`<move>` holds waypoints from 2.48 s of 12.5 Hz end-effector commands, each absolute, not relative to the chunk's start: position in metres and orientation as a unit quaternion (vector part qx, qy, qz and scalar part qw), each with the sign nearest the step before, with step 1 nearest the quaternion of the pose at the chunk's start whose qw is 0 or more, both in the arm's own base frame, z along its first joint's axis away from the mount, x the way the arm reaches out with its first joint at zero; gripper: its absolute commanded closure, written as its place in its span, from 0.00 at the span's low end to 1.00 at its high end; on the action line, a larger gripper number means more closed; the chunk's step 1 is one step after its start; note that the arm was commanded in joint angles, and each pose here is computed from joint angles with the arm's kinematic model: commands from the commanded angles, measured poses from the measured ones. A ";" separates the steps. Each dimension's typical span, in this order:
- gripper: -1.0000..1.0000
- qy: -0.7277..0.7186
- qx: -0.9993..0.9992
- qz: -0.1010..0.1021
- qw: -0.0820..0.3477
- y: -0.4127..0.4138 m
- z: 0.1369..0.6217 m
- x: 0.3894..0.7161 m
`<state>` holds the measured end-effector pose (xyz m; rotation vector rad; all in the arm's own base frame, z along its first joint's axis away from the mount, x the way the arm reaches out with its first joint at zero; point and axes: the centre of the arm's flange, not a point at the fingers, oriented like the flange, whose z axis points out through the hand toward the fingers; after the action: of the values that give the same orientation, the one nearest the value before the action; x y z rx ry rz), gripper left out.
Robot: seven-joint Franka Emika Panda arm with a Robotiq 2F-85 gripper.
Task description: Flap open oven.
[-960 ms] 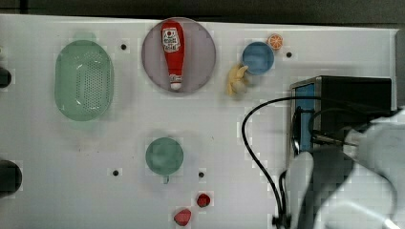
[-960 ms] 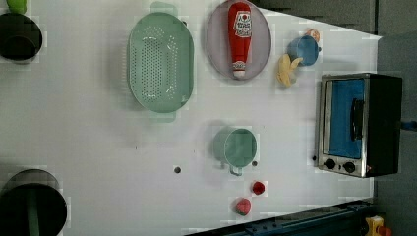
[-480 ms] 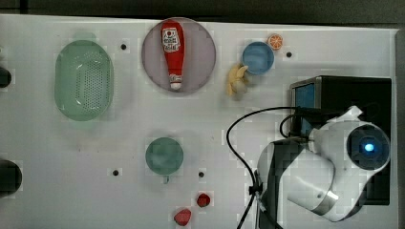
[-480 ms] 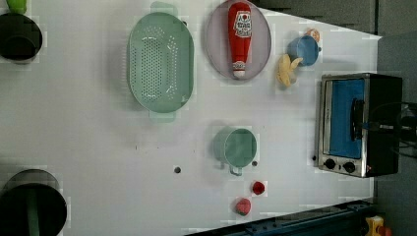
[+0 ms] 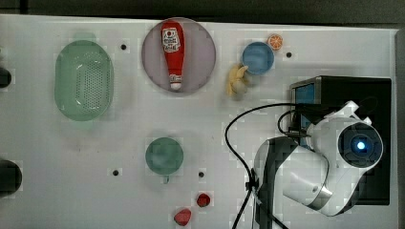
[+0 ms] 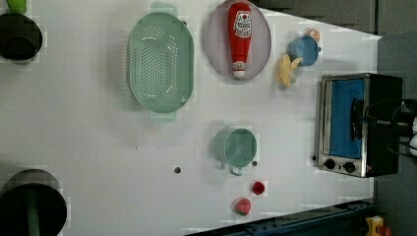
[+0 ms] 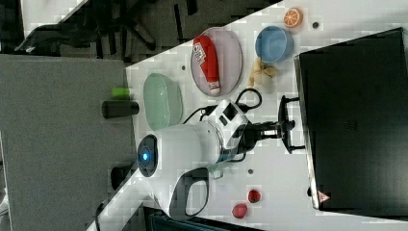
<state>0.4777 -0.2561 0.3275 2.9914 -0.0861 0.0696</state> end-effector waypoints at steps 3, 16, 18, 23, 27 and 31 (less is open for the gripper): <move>0.83 0.009 0.994 -0.009 0.107 -0.237 0.310 0.485; 0.83 0.014 0.949 -0.052 0.311 -0.056 0.203 0.503; 0.83 -0.006 0.935 -0.041 0.353 -0.034 0.175 0.501; 0.83 -0.007 0.901 -0.012 0.434 -0.002 0.107 0.492; 0.83 0.026 0.894 -0.016 0.447 0.015 0.075 0.494; 0.83 0.029 0.892 -0.002 0.451 0.027 0.084 0.503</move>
<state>0.4812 0.0110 0.0647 2.1802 0.1199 -0.1214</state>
